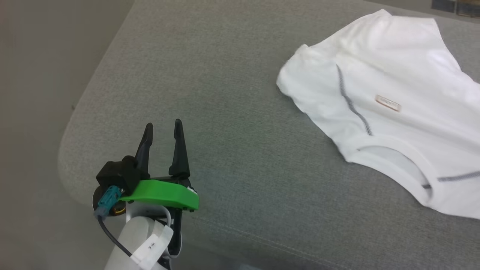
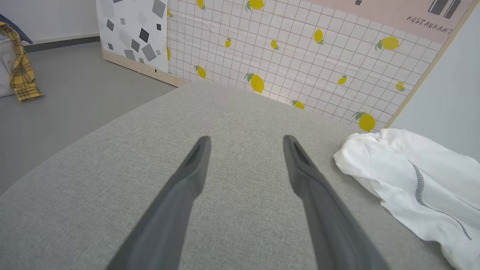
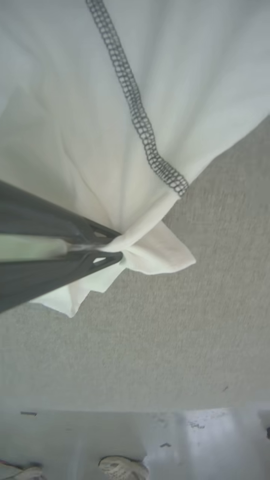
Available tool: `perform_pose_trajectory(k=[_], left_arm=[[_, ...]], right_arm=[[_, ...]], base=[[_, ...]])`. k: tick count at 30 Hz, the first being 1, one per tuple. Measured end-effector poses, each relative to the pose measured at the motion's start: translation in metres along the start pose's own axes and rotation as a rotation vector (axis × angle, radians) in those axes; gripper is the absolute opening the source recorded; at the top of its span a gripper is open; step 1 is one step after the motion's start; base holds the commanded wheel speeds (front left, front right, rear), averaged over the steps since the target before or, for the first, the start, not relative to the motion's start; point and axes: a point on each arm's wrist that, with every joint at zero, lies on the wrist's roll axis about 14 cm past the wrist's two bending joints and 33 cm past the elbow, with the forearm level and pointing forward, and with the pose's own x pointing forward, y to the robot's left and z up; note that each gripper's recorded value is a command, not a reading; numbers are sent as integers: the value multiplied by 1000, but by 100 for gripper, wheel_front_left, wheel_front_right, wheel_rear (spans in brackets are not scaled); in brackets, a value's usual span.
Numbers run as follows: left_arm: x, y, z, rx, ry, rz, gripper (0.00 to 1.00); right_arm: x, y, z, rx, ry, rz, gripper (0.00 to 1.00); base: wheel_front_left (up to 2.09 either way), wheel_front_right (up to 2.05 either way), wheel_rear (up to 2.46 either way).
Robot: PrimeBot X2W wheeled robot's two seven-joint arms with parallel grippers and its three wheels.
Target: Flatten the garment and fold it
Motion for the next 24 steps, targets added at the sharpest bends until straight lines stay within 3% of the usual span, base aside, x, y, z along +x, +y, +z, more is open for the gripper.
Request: perform_pose_trajectory(k=[4, 7, 8, 9, 13, 20, 24], left_arm=[[3, -10, -2, 3, 3, -31, 100], [6, -15, -5, 15, 6, -51, 100], [6, -16, -6, 16, 7, -54, 100], [7, -17, -7, 18, 9, -57, 100], [9, -26, -13, 14, 24, -88, 100], [9, -60, -31, -24, 80, -184, 100], [16, -88, -41, -69, 131, -251, 100]], right_arm=[[-7, -43, -25, 43, 14, -137, 0], [-8, -56, -43, 99, 21, -175, 0], [-9, -57, -44, 108, 0, -178, 23], [-9, -56, -45, 120, -13, -174, 96], [-12, -41, -34, 190, -127, -125, 100], [-57, 6, 29, 253, -534, 36, 100], [-87, 40, 29, 253, -650, 148, 100]], base=[[0, 0, 0], [0, 0, 0], [0, 0, 0], [0, 0, 0], [0, 0, 0], [0, 0, 0], [0, 0, 0]])
